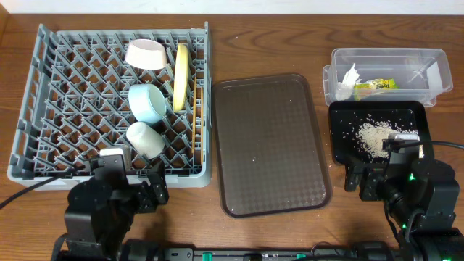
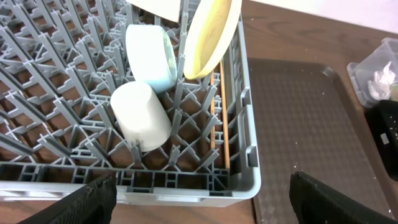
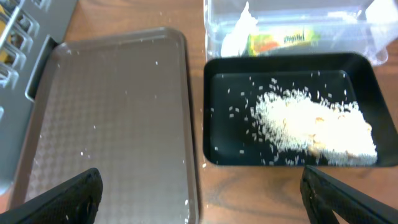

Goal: Sort waste into correct bins and load items into the dishwasher rack

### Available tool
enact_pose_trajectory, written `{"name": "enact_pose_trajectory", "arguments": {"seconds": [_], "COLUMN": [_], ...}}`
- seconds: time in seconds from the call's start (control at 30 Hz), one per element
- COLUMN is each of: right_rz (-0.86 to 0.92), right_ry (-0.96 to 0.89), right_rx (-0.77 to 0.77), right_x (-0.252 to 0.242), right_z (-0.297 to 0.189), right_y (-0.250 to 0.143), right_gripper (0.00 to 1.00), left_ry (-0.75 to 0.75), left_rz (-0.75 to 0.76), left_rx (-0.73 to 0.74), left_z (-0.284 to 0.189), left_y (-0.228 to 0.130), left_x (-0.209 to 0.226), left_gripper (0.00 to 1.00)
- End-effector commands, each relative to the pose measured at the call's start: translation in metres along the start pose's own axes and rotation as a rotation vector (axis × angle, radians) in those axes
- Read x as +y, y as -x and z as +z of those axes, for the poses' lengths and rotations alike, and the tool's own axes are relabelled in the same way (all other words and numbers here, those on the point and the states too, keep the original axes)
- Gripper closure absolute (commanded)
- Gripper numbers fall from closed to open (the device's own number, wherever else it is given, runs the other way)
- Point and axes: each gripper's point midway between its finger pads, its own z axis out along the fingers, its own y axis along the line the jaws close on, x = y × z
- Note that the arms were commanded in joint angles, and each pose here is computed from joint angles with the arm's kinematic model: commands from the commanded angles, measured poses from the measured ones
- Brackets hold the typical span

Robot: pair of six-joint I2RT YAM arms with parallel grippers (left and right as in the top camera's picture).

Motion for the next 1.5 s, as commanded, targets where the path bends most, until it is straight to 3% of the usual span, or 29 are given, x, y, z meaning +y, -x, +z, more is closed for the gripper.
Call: {"name": "enact_pose_trajectory", "arguments": {"seconds": [0.0,0.57,0.93,1.47], "right_rz": [0.019,0.022,-0.015,-0.144], "right_ry": [-0.018,-0.024,0.083,0.102], "right_rx": [0.031,0.101,-0.340,-0.752], "right_x": [-0.004,-0.006,0.006,0.008], "right_z": [0.002,0.002,0.012,0.039], "right_y": [-0.009,-0.028,-0.007,0.002], "right_gripper": [0.01,0.01,0.01,0.01], "left_ry": [0.005,0.005,0.005,0.005], "left_rz": [0.015,0.015,0.015,0.015], "left_rx": [-0.006,-0.005,-0.005,-0.005], "left_z": [0.000,0.000,0.000,0.000], "left_y": [0.000,0.000,0.000,0.000], "left_x": [0.001,0.001,0.001,0.001], "left_gripper": [0.09,0.09,0.08,0.08]}}
